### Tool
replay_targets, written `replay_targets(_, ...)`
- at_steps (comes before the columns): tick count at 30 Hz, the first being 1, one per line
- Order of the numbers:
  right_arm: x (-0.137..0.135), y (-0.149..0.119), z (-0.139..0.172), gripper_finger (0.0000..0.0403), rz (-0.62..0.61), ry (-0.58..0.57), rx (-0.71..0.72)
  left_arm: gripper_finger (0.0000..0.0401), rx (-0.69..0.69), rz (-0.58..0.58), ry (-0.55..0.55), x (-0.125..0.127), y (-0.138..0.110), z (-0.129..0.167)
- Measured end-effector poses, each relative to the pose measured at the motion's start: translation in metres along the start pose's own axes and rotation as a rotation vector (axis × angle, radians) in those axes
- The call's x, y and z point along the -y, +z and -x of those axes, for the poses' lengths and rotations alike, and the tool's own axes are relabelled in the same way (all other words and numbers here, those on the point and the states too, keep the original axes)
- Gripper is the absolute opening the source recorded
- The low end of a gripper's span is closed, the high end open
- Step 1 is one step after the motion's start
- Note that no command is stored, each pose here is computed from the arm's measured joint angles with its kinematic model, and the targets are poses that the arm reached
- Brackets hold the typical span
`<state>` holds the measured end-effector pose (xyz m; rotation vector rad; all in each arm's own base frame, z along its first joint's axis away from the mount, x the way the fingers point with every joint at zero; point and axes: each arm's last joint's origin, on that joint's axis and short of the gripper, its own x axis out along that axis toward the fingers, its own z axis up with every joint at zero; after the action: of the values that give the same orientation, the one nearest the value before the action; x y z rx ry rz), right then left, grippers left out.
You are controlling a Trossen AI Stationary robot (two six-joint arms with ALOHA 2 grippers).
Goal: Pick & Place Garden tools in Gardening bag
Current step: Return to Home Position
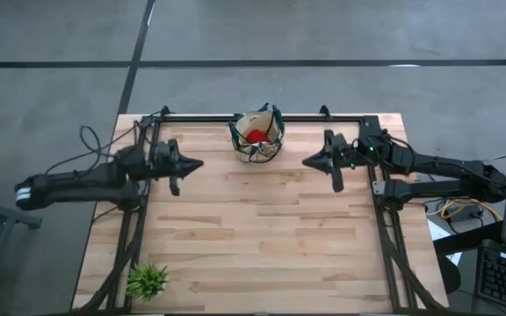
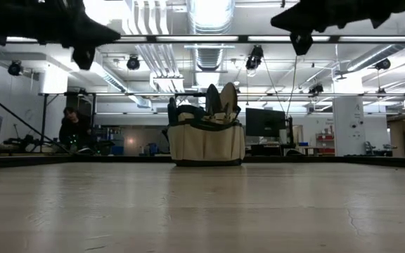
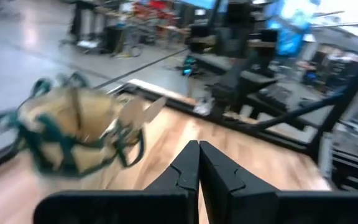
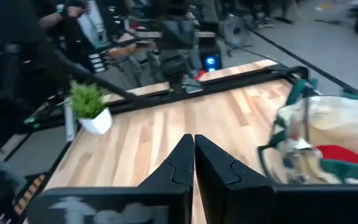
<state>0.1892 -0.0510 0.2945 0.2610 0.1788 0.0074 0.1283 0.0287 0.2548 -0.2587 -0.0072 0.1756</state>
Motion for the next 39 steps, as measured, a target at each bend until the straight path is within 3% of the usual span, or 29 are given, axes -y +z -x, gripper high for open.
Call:
replay_targets(4, -0.001, -0.014, 0.011, 0.0008, 0.021, 0.012, 0.070, 0.0012, -0.005, 0.016, 0.059, 0.003, -0.016, 0.000)
replay_targets(8, -0.003, -0.027, 0.024, 0.0008, 0.035, 0.028, 0.118, 0.0012, 0.035, -0.040, 0.005, 0.006, -0.019, 0.005)
replay_targets(22, -0.003, -0.064, 0.056, 0.0009, 0.038, 0.045, 0.193, 0.0012, 0.139, -0.020, -0.021, 0.003, -0.027, 0.028)
replay_targets(31, -0.003, -0.085, 0.070, 0.0009, 0.047, 0.048, 0.334, 0.0012, 0.223, 0.019, 0.064, -0.002, -0.030, 0.043)
replay_targets(39, -0.006, -0.099, 0.087, 0.0009, 0.027, 0.007, 0.327, 0.0012, 0.197, 0.023, 0.102, -0.005, -0.035, 0.049)
